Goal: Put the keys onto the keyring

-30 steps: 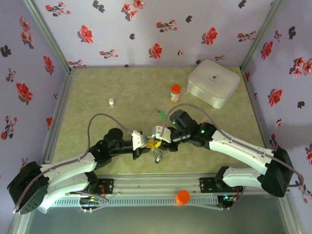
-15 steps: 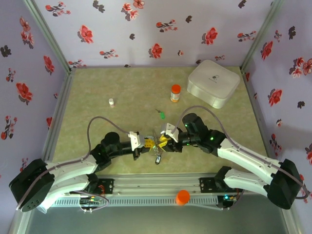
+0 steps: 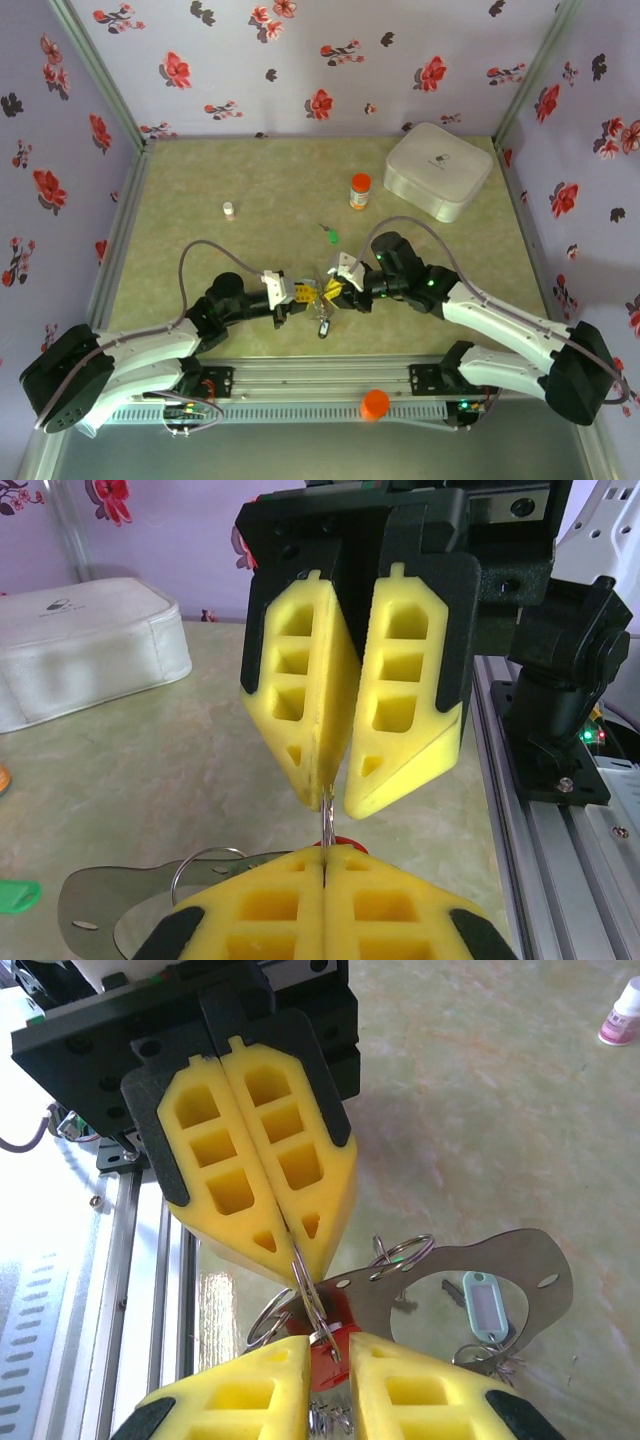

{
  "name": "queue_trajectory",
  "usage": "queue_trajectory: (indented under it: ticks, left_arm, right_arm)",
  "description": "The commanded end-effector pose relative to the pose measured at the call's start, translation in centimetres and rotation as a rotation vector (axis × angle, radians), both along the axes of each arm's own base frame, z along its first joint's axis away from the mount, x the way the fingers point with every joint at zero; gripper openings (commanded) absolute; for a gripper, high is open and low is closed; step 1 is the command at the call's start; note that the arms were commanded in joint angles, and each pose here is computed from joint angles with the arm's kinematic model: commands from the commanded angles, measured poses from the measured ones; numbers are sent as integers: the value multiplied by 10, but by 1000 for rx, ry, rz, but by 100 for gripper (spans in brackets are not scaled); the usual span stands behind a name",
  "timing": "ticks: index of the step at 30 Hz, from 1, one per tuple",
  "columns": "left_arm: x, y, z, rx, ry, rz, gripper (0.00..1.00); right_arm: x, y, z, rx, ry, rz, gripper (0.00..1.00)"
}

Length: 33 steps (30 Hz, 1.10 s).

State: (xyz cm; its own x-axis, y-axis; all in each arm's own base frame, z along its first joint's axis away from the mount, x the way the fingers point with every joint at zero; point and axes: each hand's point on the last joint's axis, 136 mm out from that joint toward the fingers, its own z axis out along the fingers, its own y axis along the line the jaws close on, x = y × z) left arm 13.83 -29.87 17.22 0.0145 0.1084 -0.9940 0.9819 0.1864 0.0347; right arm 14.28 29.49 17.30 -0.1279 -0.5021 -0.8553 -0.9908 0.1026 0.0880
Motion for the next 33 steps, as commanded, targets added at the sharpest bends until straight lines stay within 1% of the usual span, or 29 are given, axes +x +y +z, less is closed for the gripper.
queue_trajectory:
  ticks: [1, 15, 23, 28, 29, 32, 33]
  left_arm:
    - [0, 0, 11, -45, -26, 3, 0]
    - [0, 0, 14, -52, -29, 1, 0]
    - [1, -4, 21, -63, -49, -12, 0]
    - [1, -6, 22, -67, -55, -21, 0]
    - [1, -6, 21, -63, -49, -20, 0]
    - [0, -6, 19, -58, -46, -23, 0]
    - [0, -5, 18, -57, -45, -23, 0]
  right_arm:
    - [-2, 3, 4, 19, 17, 13, 15]
    - [-4, 4, 1, 7, 29, 31, 0]
    - [-4, 1, -21, -73, 55, 32, 0]
    - [-3, 1, -13, -46, 33, 21, 0]
    - [-1, 0, -10, -34, 16, 9, 1]
    - [2, -4, 1, 7, -35, -24, 18]
    - [3, -5, 4, 17, -47, -32, 22]
